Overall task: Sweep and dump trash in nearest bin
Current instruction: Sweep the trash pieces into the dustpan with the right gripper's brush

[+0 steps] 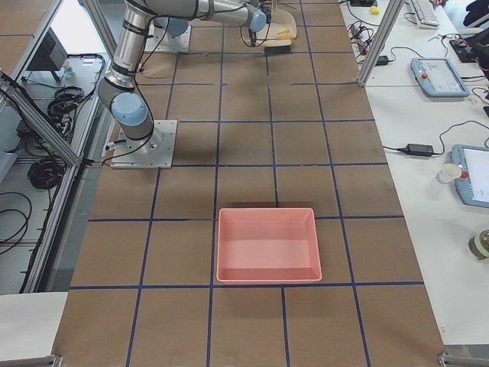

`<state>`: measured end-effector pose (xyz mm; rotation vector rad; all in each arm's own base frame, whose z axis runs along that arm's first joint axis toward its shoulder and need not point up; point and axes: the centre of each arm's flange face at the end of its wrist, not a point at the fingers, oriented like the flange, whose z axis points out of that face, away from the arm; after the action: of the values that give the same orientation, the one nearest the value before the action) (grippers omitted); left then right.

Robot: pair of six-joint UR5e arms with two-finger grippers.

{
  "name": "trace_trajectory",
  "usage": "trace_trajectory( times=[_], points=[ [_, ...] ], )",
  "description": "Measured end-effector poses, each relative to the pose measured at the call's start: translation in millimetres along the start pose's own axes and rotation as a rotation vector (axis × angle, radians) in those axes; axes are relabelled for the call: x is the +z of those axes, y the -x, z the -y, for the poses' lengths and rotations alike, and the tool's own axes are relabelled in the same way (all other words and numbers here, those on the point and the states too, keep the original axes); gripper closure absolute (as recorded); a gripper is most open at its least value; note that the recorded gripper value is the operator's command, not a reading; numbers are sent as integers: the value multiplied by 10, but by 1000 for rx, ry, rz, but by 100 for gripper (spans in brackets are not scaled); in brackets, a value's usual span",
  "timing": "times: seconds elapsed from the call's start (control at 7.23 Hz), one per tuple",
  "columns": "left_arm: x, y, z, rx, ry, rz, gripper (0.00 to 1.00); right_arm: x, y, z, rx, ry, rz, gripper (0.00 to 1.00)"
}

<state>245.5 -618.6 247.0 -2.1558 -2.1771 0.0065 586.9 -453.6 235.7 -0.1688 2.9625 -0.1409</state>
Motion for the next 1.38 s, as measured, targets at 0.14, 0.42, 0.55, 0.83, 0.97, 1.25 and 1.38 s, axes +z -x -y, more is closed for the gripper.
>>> trace_trajectory(
  times=[0.14,0.42,0.55,0.83,0.97,1.25,1.38],
  points=[
    [0,-6,11,1,-1,-1,97,39,232,-28,9,-3,22,82],
    [-11,-25,31,2,0,2,97,72,661,21,41,-20,74,81],
    [-21,-28,35,2,1,5,97,14,811,33,59,-26,103,81],
    [0,-31,53,3,-21,12,97,-178,1022,25,98,-30,162,81],
    [33,-26,64,3,-51,21,97,-244,1080,23,116,-26,184,81],
    [129,-50,79,-5,-112,28,97,-263,1050,61,118,-20,182,81],
    [185,-81,88,-12,-137,28,97,-286,962,117,109,-6,158,81]
  ],
)
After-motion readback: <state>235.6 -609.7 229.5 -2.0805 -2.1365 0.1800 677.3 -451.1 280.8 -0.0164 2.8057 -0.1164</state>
